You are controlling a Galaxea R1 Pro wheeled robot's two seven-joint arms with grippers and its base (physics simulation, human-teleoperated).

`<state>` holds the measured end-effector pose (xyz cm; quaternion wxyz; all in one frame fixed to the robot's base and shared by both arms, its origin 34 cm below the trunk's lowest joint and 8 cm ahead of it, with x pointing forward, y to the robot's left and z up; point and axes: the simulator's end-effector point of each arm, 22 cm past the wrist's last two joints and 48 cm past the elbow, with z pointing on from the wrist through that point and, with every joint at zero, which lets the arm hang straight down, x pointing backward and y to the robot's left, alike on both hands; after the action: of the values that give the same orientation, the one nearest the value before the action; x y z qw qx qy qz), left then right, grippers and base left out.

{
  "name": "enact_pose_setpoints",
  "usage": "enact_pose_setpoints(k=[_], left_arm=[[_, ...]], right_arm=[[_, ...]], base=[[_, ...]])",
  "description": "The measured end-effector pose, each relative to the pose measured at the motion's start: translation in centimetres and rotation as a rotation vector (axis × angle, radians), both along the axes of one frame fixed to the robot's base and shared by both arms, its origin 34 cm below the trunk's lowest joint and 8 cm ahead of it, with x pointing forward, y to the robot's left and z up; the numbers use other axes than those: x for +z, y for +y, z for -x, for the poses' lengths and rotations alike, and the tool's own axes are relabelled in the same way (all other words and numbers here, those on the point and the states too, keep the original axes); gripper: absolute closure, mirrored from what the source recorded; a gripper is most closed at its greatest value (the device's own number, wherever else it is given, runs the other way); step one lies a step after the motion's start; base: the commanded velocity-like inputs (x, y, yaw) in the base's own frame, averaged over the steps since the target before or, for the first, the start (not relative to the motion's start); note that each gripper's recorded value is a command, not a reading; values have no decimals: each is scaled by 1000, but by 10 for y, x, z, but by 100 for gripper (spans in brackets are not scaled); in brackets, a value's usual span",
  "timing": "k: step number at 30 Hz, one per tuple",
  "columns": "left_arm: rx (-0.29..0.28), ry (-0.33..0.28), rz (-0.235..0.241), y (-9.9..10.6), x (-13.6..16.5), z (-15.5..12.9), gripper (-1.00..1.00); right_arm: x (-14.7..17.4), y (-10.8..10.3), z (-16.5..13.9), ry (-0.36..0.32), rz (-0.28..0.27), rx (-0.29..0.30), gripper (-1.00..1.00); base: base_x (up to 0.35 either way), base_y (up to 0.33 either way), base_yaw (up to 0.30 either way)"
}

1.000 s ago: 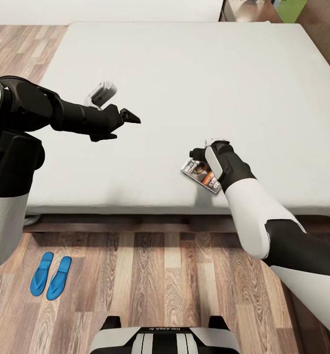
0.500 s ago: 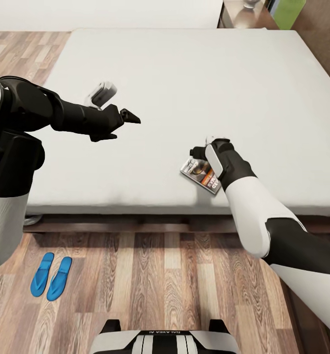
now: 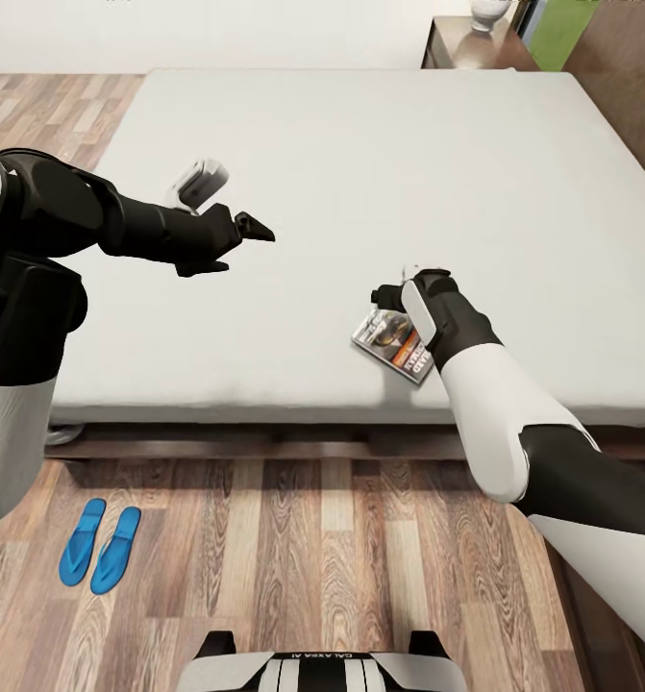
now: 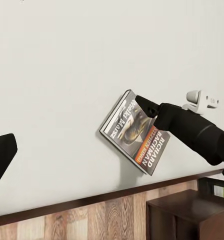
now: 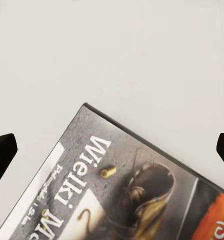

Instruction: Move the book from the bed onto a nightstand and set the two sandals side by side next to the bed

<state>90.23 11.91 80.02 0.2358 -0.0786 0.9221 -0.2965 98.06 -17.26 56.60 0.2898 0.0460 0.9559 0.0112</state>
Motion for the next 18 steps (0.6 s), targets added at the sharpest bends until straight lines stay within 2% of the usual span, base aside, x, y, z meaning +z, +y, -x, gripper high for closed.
enact_pose_setpoints(k=[9,18], left_arm=[[0,-2,1,0,2,0,-100],[-1,-2,-3,0,2,1,-100]], right_arm=[[2,0,-1,-2,-2,0,-100],[3,1,0,-2,-5,-1,-100]], base=[[24,0,0],[218,0,-12]])
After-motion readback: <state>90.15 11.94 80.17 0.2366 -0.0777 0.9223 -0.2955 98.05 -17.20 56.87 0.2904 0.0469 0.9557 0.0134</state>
